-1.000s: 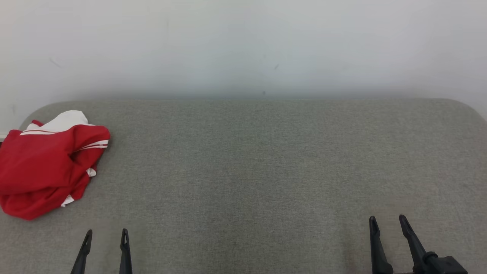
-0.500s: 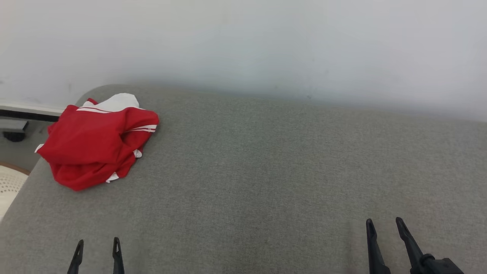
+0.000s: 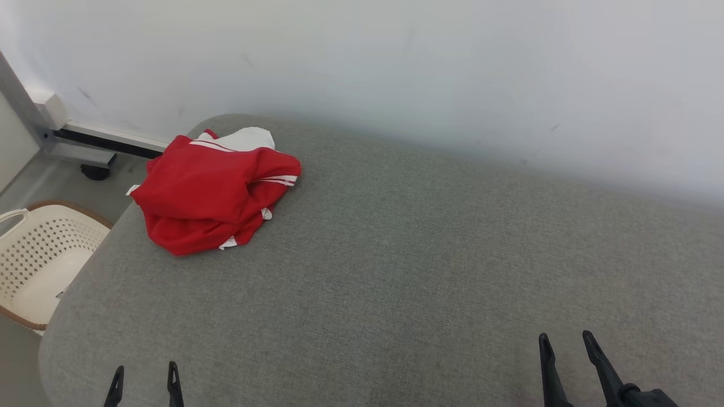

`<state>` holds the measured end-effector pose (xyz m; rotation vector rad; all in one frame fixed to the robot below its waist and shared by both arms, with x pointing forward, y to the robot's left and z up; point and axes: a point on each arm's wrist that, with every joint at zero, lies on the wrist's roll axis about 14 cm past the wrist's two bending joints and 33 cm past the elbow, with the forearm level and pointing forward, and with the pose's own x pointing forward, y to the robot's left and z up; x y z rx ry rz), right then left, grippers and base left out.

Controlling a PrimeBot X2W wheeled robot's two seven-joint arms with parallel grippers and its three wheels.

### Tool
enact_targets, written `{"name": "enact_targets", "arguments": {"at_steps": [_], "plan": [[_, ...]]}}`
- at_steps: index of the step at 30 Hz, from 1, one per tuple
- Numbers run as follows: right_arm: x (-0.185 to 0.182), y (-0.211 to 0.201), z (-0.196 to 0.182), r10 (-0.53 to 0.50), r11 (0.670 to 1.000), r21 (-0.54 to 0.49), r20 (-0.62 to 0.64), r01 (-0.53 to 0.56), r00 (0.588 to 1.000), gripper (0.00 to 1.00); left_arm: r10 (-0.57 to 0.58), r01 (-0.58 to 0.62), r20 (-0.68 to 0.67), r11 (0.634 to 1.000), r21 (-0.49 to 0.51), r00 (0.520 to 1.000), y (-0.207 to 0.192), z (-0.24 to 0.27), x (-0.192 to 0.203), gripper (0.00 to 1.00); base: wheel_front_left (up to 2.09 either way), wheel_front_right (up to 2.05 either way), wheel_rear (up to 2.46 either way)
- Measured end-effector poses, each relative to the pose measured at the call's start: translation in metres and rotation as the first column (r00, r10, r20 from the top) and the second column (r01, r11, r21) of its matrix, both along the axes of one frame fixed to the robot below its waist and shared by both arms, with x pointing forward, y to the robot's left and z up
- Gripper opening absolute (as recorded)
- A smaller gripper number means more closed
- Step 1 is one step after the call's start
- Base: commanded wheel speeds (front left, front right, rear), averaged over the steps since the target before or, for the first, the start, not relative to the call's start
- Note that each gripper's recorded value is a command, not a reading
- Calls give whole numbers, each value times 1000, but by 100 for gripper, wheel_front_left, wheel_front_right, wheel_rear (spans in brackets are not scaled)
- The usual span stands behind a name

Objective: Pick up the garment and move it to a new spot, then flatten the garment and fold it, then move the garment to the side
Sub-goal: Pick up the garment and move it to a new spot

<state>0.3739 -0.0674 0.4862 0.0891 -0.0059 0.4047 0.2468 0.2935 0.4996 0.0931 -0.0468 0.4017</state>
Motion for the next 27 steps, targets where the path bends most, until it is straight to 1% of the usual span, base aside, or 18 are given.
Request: {"name": "enact_targets", "arguments": {"at_steps": [11, 19, 27], "plan": [[1, 27, 4, 79, 997, -1, 12, -79, 997, 100, 86, -86, 4, 996, -3, 996, 17, -1, -26, 100, 0, 0, 0], [1, 31, 4, 91, 996, -2, 12, -91, 996, 100, 108, -108, 10, 994, 0, 994, 20, 1, -31, 100, 0, 0, 0], [0, 28, 3, 85, 996, -1, 7, -85, 996, 100, 100, -100, 12, 995, 2, 995, 18, 2, -26, 100, 0, 0, 0]]}}
